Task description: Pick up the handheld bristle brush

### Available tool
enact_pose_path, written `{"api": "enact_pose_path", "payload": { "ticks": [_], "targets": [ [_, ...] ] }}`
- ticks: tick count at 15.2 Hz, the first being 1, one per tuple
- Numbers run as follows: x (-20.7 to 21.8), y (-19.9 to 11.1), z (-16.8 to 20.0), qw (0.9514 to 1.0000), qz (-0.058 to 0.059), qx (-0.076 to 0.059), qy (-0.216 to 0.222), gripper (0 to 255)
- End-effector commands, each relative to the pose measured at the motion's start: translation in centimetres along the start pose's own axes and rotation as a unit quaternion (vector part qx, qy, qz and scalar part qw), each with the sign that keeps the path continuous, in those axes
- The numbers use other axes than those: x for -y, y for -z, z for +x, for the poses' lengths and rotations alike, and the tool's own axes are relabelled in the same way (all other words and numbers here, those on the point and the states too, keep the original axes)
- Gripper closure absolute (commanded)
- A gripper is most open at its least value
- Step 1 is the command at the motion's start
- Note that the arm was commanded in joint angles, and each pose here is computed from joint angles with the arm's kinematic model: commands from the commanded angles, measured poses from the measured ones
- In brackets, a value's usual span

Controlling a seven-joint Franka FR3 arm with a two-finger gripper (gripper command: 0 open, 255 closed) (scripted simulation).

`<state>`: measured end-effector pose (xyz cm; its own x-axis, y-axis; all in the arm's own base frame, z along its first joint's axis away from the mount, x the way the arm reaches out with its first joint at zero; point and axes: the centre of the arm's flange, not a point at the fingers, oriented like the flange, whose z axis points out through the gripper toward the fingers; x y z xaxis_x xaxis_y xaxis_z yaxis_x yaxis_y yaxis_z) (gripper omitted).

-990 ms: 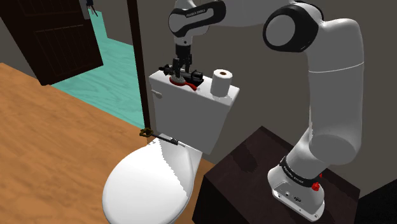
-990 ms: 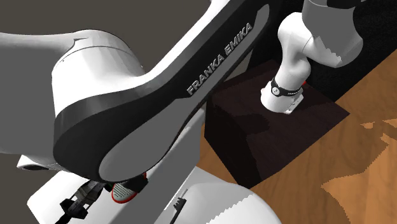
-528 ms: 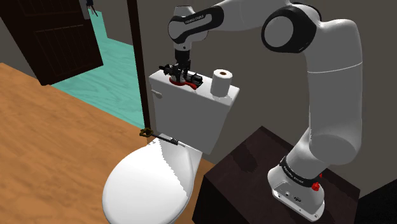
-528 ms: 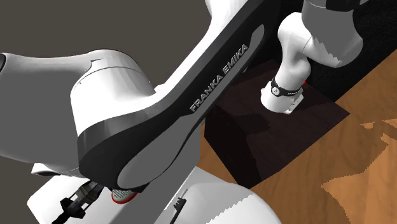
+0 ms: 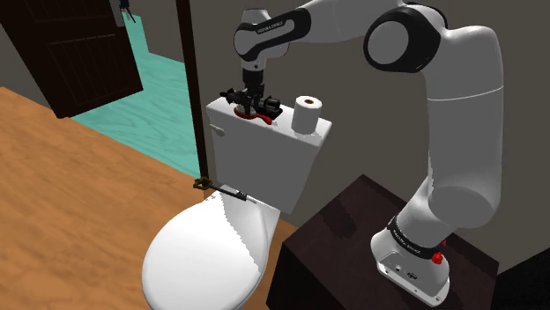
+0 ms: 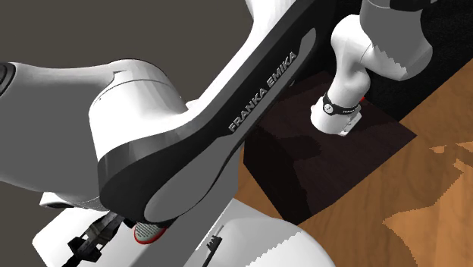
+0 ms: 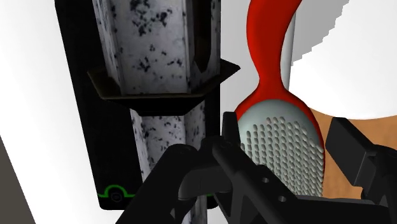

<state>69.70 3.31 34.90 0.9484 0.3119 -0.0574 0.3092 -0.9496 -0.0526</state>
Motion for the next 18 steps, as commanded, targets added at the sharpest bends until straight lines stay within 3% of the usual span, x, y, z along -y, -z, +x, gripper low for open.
{"api": "enact_pose_path", "payload": {
  "ticks": [1,18],
  "targets": [
    [-0.3,-1.0,0.4,0.9999,0.003,0.013,-0.002,255],
    [0.1,7.0,-0.1,0.9999,0.003,0.013,-0.002,255]
  ]
}}
